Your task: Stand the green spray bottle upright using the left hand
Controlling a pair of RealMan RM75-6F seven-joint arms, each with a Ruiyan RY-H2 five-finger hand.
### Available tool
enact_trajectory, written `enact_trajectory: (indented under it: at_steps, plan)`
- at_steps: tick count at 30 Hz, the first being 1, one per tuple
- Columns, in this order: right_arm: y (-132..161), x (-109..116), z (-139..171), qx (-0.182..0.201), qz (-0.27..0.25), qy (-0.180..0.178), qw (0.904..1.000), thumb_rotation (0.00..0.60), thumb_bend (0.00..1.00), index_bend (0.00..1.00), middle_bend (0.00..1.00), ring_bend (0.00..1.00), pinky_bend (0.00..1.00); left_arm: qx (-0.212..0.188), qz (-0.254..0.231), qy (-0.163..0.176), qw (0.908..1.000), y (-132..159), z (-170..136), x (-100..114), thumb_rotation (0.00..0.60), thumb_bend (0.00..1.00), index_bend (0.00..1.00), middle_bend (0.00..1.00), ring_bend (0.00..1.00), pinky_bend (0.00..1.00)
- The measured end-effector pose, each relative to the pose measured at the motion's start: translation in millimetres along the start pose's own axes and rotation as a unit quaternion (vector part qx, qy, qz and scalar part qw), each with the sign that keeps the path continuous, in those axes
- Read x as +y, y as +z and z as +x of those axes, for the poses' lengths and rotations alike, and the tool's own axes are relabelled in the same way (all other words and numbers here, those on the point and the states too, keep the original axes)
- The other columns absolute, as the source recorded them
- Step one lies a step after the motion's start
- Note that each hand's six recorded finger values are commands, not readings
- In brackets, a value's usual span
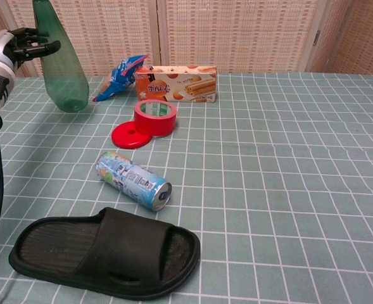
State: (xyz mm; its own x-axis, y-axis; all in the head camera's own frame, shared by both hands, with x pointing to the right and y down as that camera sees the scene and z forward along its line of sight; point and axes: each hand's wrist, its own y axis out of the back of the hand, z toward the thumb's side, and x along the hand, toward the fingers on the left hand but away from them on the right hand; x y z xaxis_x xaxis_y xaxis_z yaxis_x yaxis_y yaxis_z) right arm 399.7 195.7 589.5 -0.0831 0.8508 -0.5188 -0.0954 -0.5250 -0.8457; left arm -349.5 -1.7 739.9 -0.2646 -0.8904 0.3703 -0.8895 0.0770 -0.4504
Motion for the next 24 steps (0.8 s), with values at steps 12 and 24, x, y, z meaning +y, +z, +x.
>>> enact_trajectory:
  at_steps: [12, 24]
  plan:
    - [1.1, -0.3, -0.6, -0.008, 0.009, 0.001, 0.9999, 0.6, 0.09, 0.26, 0.16, 0.0, 0.0, 0.038, -0.025, -0.016, 0.9989, -24.9, -2.0, -12.2, 0.6, 0.3, 0.5, 0.1, 0.0, 0.07]
    - [2.1, 0.3, -1.6, -0.007, 0.003, -0.005, 1.0, 0.6, 0.09, 0.29, 0.16, 0.0, 0.0, 0.036, -0.042, -0.015, 0.9984, -29.9, -7.8, -13.1, 0.6, 0.22, 0.24, 0.08, 0.0, 0.08]
